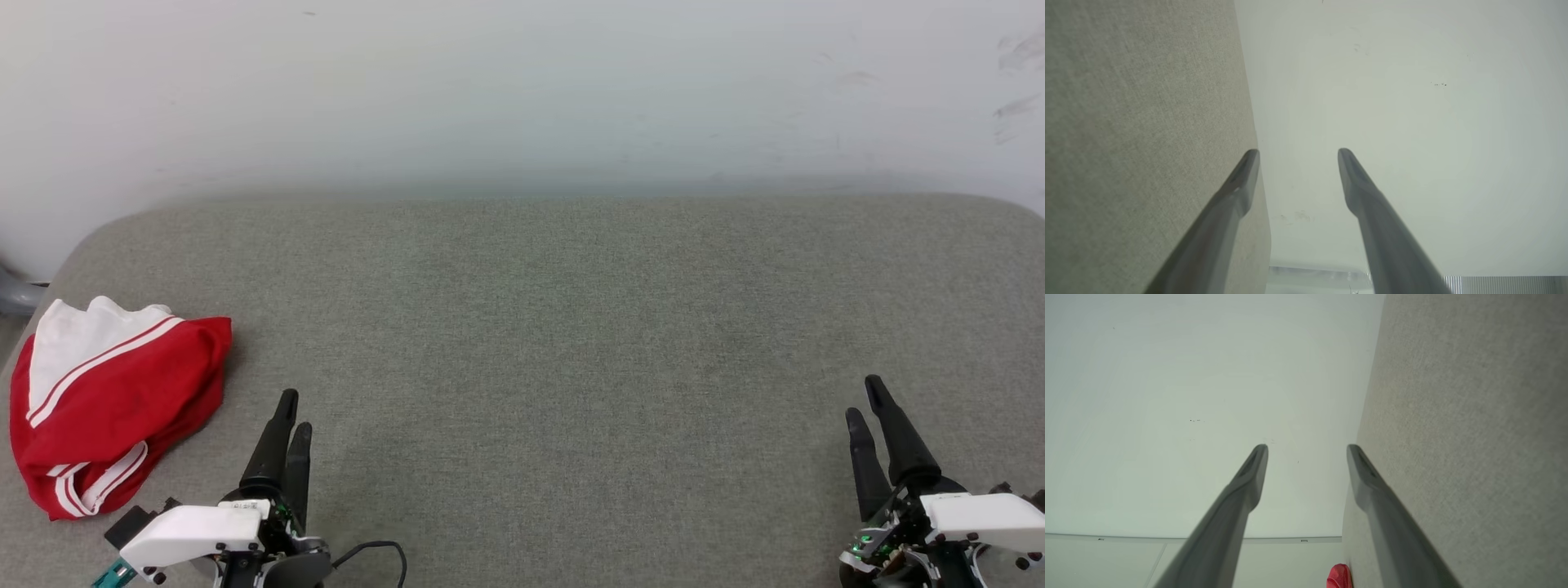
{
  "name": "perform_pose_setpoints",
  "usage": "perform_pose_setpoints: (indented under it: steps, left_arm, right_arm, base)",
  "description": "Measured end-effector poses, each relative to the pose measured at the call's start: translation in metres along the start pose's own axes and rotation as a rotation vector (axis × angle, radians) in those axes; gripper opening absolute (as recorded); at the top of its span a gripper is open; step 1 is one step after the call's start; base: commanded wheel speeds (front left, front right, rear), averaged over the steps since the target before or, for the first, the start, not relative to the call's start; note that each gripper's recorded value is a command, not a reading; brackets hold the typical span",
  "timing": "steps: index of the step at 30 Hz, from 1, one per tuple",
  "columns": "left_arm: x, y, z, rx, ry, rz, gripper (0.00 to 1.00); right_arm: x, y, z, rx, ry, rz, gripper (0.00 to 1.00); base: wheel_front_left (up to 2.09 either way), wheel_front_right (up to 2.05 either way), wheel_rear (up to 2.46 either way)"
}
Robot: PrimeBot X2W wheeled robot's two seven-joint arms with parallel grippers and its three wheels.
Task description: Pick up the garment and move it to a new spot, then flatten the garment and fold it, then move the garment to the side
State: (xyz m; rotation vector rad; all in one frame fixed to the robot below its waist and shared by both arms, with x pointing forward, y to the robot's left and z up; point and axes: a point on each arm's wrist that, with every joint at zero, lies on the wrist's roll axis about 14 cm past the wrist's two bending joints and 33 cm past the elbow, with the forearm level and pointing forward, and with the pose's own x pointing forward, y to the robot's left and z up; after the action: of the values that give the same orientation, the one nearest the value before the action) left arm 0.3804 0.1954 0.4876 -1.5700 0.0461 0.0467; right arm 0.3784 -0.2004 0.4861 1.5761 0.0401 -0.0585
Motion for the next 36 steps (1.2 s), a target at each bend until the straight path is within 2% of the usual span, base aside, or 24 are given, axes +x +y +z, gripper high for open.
perform_pose_setpoints:
  steps: [11, 19, 25, 36]
  left_arm:
    - [0.002, -0.017, -0.008, 0.063, -0.003, -0.052, 1.00]
    - [0.002, -0.032, -0.008, 0.178, -0.022, -0.097, 1.00]
    - [0.002, -0.039, -0.010, 0.312, -0.029, -0.119, 1.00]
    - [0.001, -0.052, -0.015, 0.553, -0.044, -0.163, 1.00]
  right_arm:
    - [0.000, 0.009, -0.006, -0.039, -0.009, 0.028, 1.00]
    - [0.001, 0.014, -0.006, -0.148, -0.023, 0.043, 1.00]
    - [0.001, 0.024, -0.004, -0.289, -0.038, 0.073, 1.00]
    - [-0.001, 0.040, -0.006, -0.630, -0.056, 0.123, 1.00]
  base:
    - [0.00, 0.00, 0.00]
    - [0.00, 0.00, 0.00]
    - [0.00, 0.00, 0.00]
    - [0.00, 0.00, 0.00]
